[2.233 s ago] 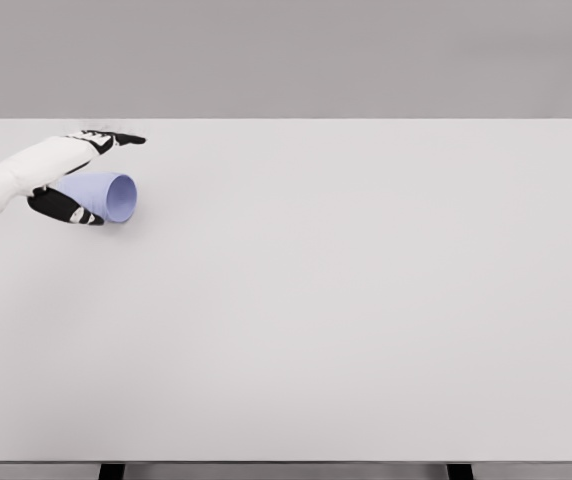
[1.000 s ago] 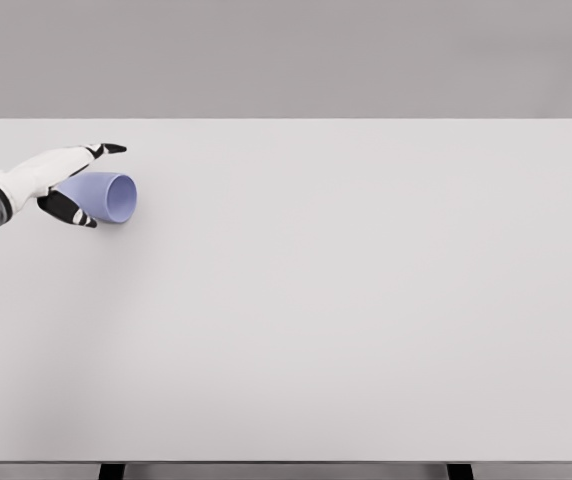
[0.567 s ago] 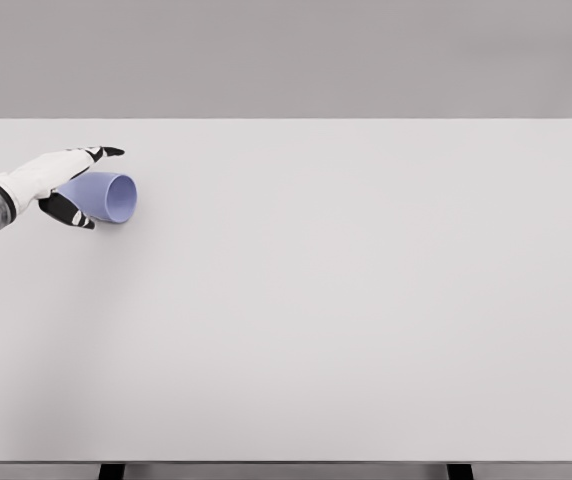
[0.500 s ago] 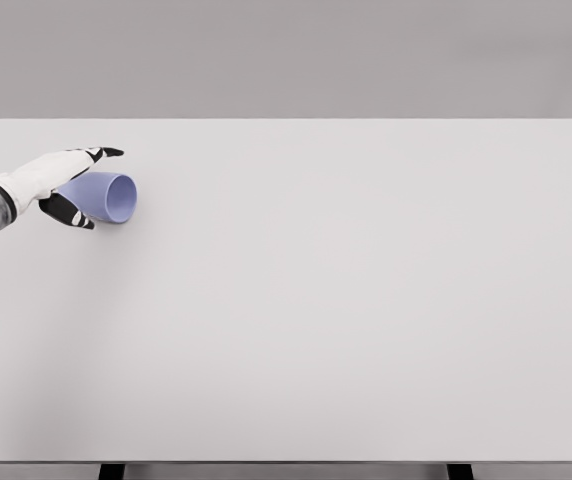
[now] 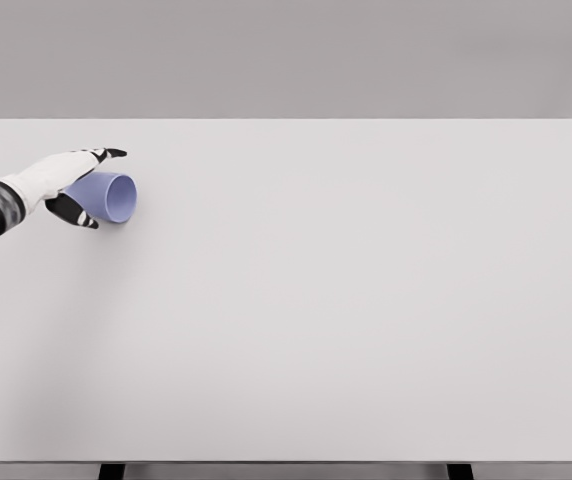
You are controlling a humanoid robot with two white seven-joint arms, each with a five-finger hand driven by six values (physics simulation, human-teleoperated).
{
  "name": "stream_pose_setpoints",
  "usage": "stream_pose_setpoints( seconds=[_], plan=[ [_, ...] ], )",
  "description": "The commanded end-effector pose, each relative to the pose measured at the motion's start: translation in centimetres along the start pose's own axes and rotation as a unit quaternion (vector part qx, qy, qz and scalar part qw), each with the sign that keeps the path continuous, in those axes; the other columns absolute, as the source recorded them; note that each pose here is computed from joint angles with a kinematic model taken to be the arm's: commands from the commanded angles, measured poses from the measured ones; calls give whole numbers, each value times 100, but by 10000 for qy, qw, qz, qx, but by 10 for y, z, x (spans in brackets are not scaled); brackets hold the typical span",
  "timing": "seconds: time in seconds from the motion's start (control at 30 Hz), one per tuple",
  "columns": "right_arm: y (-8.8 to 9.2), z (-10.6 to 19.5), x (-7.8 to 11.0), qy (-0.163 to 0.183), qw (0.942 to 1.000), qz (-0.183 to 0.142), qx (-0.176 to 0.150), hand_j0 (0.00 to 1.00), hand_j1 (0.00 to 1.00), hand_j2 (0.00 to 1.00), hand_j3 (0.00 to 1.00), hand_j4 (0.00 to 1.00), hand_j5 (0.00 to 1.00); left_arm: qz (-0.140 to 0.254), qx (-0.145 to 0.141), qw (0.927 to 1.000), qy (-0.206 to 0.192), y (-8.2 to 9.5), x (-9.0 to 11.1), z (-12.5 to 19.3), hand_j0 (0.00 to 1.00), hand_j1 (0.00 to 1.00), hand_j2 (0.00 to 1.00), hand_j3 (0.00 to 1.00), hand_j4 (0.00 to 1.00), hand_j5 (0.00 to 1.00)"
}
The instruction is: Flip the cup with left arm and place it on the table
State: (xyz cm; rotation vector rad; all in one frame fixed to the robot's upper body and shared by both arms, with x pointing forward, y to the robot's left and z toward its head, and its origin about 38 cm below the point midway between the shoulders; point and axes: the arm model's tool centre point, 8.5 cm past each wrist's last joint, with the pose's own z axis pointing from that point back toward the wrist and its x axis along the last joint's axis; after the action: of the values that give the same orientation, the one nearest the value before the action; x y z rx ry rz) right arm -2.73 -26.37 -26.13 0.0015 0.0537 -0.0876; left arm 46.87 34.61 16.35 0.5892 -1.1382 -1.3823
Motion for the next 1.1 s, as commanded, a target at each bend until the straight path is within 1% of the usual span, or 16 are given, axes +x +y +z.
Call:
stream_pose_setpoints(
  seconds=[0.0,0.1,0.3,0.37,0.67,0.83,0.9,0.93,0.97,1.0,1.07],
  plan=[
    [0,0,0,1,10000,6,1,100,100,100,100,100,100,9,1,10000,-12,-1,1,-2,100,100,100,100,100,100],
    [0,0,-1,8,10000,5,1,100,100,100,100,100,100,10,-2,10000,-52,-3,6,-5,100,100,100,100,100,100],
    [0,0,0,0,10000,-2,1,100,100,100,100,100,100,4,-12,10000,-2,-5,3,-6,100,100,100,100,100,100],
    [0,0,0,1,10000,6,1,100,100,100,100,100,100,20,-18,10000,55,-6,-1,-7,100,100,100,100,100,100],
    [0,0,0,0,10000,-2,1,100,100,100,100,100,100,38,-22,10000,38,-7,1,-8,100,100,100,100,100,100],
    [0,0,0,0,10000,-2,1,100,100,100,100,100,100,89,-54,9999,61,-12,1,-12,100,100,100,100,100,100],
    [0,0,0,1,10000,6,-6,100,100,100,100,100,100,92,-61,9999,63,-13,1,-12,92,92,92,92,92,92],
    [0,0,0,0,10000,-2,-6,100,100,100,100,100,100,92,-61,9999,63,-13,1,-12,91,91,91,91,91,91],
    [0,0,-1,8,10000,5,1,100,100,100,100,100,100,102,-69,9999,63,-14,1,-12,88,88,88,88,88,88],
    [0,0,0,1,10000,6,-6,100,100,100,100,100,100,103,-82,9999,57,-15,1,-12,80,80,80,80,80,80],
    [0,0,0,1,10000,6,1,100,100,100,100,100,100,103,-82,9999,57,-15,1,-12,79,79,79,79,79,79]
  ],
)
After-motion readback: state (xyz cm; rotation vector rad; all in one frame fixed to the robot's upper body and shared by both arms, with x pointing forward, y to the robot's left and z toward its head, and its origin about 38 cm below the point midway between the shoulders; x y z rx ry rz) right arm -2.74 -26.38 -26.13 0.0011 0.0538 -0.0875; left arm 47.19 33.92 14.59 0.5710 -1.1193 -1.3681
